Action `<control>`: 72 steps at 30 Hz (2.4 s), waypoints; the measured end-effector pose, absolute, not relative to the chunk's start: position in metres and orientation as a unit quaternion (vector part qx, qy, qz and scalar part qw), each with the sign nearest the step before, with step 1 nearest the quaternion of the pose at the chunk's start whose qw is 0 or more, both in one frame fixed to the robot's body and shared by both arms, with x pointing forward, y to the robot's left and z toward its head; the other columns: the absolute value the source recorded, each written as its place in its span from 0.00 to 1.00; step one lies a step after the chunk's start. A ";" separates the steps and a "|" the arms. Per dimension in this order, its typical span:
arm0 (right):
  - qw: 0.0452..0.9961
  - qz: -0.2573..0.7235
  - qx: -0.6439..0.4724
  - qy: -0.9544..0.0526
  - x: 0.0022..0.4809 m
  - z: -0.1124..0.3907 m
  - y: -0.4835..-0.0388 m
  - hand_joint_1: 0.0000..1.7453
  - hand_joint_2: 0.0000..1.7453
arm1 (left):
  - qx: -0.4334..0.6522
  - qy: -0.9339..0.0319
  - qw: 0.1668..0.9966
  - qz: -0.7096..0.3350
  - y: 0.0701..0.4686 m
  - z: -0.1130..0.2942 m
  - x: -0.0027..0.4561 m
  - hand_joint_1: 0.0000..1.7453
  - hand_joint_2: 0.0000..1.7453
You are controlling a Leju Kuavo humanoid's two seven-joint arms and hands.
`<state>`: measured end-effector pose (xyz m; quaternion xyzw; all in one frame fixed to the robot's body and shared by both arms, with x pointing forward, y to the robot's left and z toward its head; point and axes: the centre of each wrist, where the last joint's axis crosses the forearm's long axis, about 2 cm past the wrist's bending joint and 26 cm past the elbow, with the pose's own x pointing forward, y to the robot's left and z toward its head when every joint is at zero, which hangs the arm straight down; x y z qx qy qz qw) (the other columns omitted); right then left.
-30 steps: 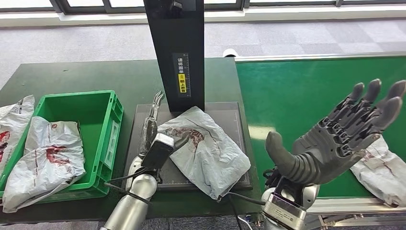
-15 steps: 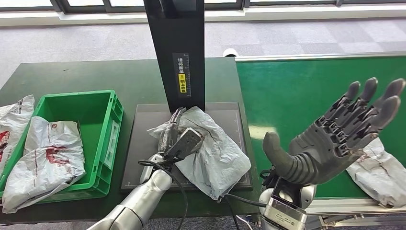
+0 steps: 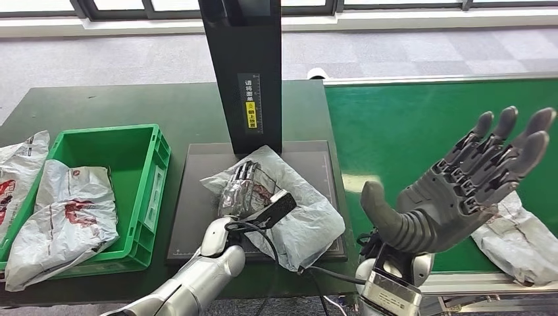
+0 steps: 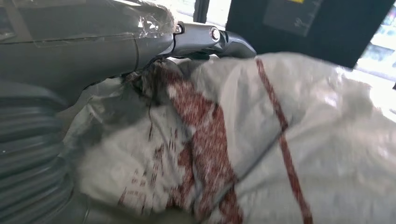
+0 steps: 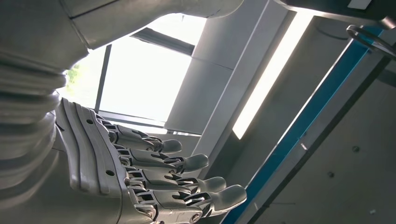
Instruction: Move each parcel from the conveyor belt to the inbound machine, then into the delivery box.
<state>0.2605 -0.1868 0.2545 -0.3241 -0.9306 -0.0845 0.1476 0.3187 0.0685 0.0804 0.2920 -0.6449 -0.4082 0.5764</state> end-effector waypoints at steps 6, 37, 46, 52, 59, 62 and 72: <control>0.154 -0.085 -0.321 -0.931 0.262 0.252 -0.186 0.00 1.00 | 0.301 -0.610 0.566 -0.467 0.069 0.076 0.317 1.00 1.00; 0.161 -0.082 -0.318 -0.931 0.264 0.249 -0.184 0.00 1.00 | 0.324 -0.609 0.544 -0.478 0.075 0.077 0.323 1.00 1.00; 0.161 -0.082 -0.318 -0.931 0.264 0.249 -0.184 0.00 1.00 | 0.324 -0.609 0.544 -0.478 0.075 0.077 0.323 1.00 1.00; 0.161 -0.082 -0.318 -0.931 0.264 0.249 -0.184 0.00 1.00 | 0.324 -0.609 0.544 -0.478 0.075 0.077 0.323 1.00 1.00; 0.161 -0.082 -0.318 -0.931 0.264 0.249 -0.184 0.00 1.00 | 0.324 -0.609 0.544 -0.478 0.075 0.077 0.323 1.00 1.00; 0.161 -0.082 -0.318 -0.931 0.264 0.249 -0.184 0.00 1.00 | 0.324 -0.609 0.544 -0.478 0.075 0.077 0.323 1.00 1.00; 0.161 -0.082 -0.318 -0.931 0.264 0.249 -0.184 0.00 1.00 | 0.324 -0.609 0.544 -0.478 0.075 0.077 0.323 1.00 1.00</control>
